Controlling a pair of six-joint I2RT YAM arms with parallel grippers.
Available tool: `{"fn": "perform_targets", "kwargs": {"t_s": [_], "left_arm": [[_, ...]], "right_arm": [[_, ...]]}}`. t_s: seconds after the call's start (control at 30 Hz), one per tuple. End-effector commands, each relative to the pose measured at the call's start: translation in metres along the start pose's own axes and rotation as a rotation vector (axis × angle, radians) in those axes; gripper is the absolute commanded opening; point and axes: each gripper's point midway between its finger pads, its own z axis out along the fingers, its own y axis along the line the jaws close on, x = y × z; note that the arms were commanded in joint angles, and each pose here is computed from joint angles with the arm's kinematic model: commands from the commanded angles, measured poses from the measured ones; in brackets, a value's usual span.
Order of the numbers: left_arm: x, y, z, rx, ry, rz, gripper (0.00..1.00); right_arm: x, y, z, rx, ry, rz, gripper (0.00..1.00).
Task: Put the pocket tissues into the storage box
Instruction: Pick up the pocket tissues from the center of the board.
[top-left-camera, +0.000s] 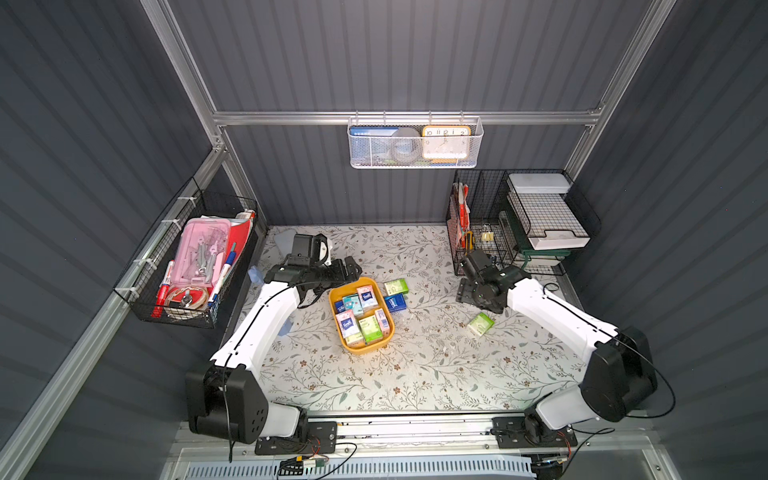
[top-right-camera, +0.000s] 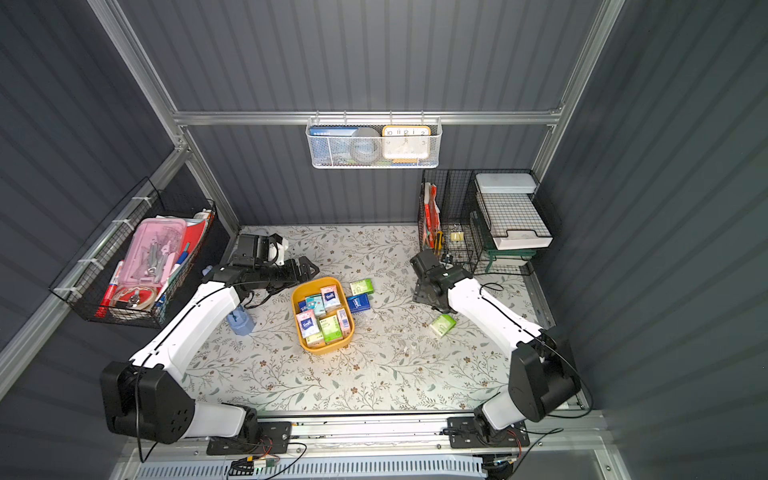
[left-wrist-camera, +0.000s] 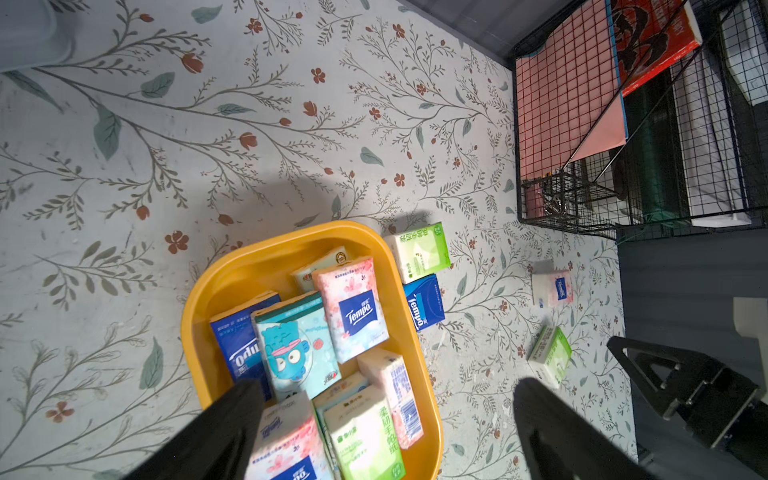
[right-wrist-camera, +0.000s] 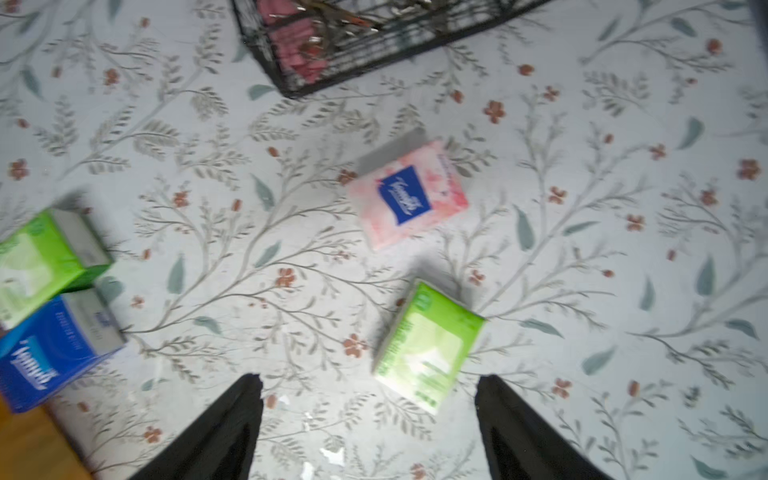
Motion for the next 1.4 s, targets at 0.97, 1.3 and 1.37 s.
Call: {"fn": "perform_targets", "kwargs": {"t_s": [0.97, 1.3, 1.37], "left_arm": [[-0.001, 0.01, -0.013, -0.074, -0.026, 0.038, 0.99], [0.001, 0.012, -0.013, -0.079, -0.022, 0.031, 0.99], [0.001, 0.011, -0.014, -0.079, -0.025, 0.031, 0.99]], "right_arm": [[0.068, -0.021, 0.087, 0.084, 0.177, 0.296, 0.86], [0.068, -0.015, 0.098, 0.061, 0.166, 0.299, 0.67], [0.07, -0.016, 0.099, 0.065, 0.169, 0.295, 0.62]]}}
